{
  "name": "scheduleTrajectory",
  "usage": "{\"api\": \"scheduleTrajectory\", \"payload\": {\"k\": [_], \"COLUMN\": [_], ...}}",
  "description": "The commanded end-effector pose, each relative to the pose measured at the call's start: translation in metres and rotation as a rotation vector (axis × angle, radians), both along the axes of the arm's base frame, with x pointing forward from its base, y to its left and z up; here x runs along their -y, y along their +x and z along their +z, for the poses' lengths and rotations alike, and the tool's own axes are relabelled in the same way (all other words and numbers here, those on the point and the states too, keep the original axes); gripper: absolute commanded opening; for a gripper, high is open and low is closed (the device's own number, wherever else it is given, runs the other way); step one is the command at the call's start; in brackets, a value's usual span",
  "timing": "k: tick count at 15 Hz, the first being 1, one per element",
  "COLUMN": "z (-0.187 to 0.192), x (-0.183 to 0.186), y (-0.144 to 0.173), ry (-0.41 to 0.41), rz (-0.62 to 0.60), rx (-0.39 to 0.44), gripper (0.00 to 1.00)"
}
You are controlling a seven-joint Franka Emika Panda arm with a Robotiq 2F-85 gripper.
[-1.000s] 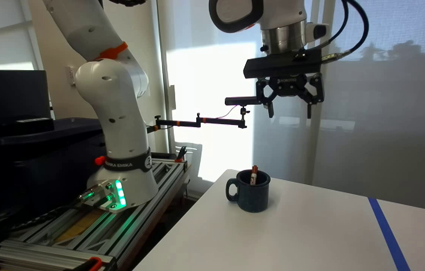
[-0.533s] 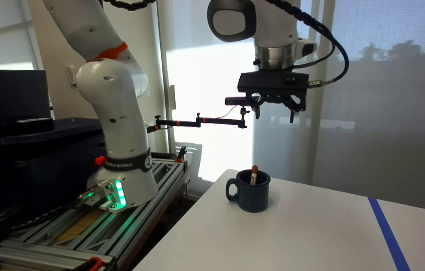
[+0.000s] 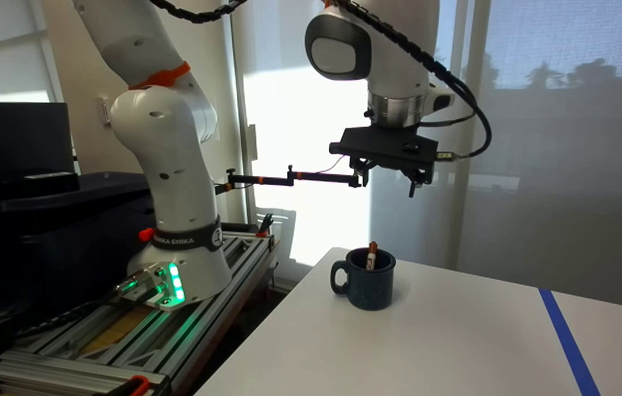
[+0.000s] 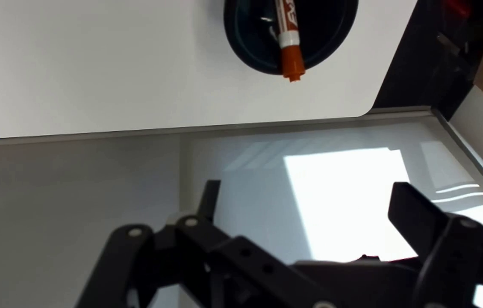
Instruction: Remove the marker from the cup and put it on the table
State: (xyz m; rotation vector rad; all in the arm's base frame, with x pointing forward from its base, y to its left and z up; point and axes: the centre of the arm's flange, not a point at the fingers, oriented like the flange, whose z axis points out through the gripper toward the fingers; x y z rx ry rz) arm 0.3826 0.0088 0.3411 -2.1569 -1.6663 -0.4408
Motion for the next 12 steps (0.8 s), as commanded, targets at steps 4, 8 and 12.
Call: {"api": "scheduleTrajectory", "payload": {"k": [4, 8, 12], "z": [-0.035, -0.056, -0.068], "x": [-0.004, -0.007, -0.009], "y": [-0.005, -0.010, -0.012], "ry": [-0.023, -0.053, -0.083], "rz": [0.016, 0.049, 0.067], "rx": [-0.046, -0.053, -0.047], "gripper": [1.00, 1.00, 1.00]}}
